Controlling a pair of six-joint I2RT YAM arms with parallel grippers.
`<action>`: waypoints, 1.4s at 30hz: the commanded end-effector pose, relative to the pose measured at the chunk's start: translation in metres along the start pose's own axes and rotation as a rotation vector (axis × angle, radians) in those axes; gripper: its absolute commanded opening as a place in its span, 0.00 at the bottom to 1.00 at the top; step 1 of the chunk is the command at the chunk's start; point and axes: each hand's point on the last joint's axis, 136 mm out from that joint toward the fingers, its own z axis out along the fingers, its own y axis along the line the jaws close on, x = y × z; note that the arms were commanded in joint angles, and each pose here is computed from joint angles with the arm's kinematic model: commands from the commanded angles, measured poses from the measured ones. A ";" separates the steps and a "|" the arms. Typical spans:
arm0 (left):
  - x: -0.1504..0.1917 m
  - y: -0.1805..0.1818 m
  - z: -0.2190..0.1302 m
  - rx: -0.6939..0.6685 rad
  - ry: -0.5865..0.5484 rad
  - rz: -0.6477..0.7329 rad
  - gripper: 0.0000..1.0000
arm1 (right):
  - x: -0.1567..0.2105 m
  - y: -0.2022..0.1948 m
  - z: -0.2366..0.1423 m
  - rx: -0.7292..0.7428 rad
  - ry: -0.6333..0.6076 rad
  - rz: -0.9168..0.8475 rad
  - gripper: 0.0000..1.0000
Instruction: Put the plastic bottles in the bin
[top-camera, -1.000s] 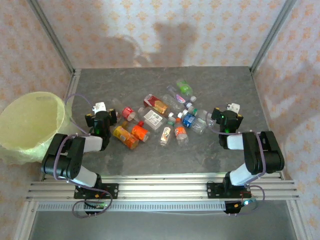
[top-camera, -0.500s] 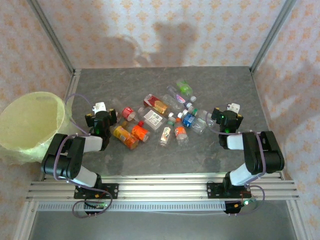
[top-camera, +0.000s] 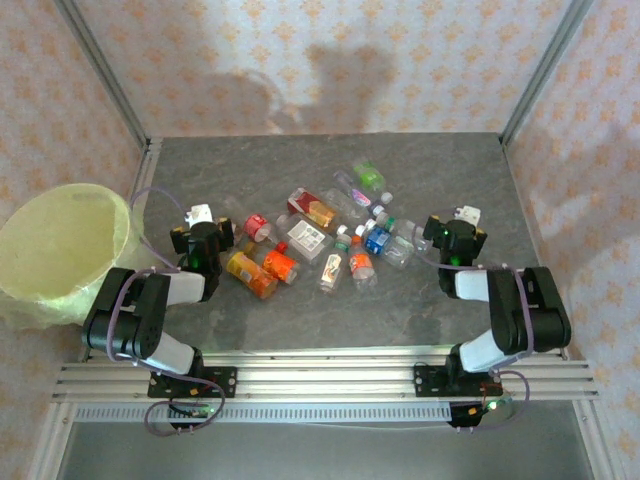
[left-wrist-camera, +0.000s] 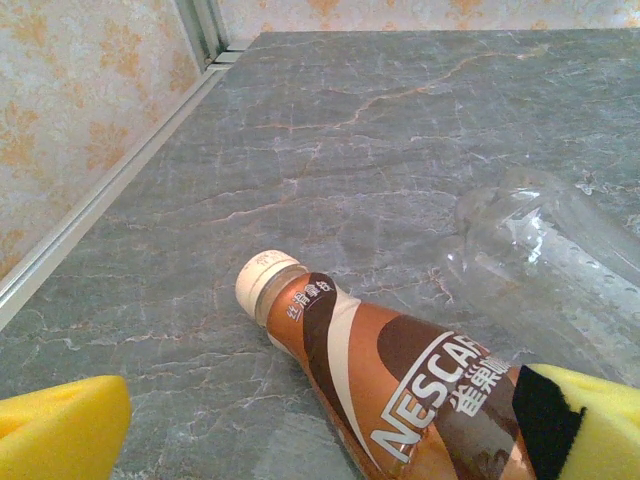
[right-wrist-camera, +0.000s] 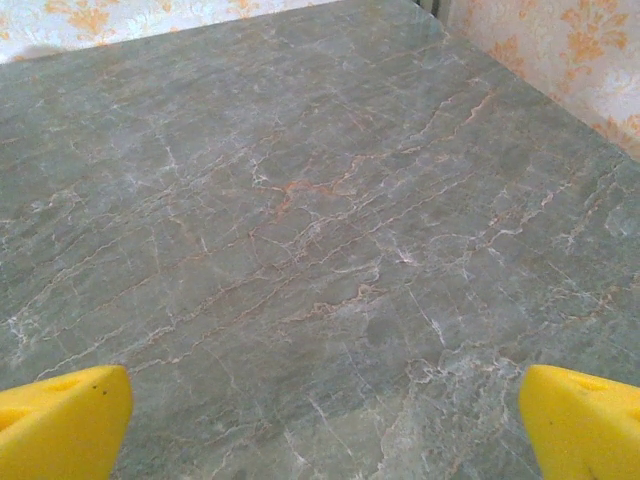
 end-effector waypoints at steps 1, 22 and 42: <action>-0.016 -0.001 -0.002 -0.001 -0.034 -0.022 1.00 | -0.034 -0.001 -0.010 0.023 -0.025 0.006 0.99; -0.106 -0.031 -0.053 0.008 0.078 -0.211 1.00 | -0.002 0.090 -0.033 -0.575 0.368 -0.508 0.99; -0.103 -0.076 -0.079 0.150 0.280 -0.464 1.00 | 0.045 0.061 -0.009 -0.545 0.634 -0.691 0.95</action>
